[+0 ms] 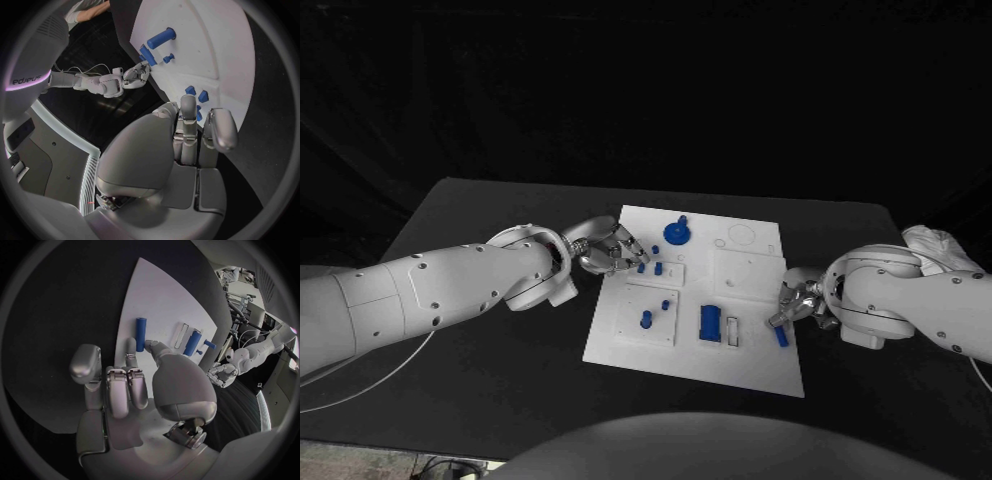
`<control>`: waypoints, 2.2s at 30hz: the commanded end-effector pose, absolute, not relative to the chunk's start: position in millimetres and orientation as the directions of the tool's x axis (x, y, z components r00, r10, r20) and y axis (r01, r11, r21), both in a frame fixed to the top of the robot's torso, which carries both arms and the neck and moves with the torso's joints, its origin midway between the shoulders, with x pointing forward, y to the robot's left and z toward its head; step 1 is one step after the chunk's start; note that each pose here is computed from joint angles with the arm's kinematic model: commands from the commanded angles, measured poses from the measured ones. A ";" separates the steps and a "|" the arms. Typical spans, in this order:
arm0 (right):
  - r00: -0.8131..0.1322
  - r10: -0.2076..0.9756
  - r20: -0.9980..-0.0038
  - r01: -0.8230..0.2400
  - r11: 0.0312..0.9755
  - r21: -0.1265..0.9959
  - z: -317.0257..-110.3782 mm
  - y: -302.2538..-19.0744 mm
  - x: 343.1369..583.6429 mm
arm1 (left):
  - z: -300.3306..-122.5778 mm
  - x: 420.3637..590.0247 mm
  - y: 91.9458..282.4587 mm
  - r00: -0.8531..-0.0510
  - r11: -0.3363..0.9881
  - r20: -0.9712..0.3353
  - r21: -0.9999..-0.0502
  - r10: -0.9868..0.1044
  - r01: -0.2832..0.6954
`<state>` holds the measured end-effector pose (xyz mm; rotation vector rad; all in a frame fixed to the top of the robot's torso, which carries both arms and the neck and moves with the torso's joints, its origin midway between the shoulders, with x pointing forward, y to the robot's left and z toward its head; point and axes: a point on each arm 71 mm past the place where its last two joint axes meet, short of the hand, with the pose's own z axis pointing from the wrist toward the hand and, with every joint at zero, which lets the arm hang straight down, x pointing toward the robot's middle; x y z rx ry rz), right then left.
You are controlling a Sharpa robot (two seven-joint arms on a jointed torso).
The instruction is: Assemble the parts on the task board
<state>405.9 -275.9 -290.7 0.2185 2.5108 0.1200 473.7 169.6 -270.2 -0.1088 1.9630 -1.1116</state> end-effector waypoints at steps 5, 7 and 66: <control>-0.838 0.260 -0.480 0.224 0.966 0.132 -311.2 -287.3 388.8 | -270.6 473.3 168.8 -0.642 0.601 -0.628 -0.737 -0.440 0.308; -0.837 0.276 -0.473 0.237 0.961 0.143 -309.7 -288.0 387.9 | -270.7 473.3 168.9 -0.642 0.602 -0.628 -0.737 -0.440 0.308; -0.831 0.486 -0.271 0.380 0.851 0.362 -285.4 -232.4 404.6 | -272.4 473.7 166.1 -0.657 0.607 -0.621 -0.736 -0.427 0.301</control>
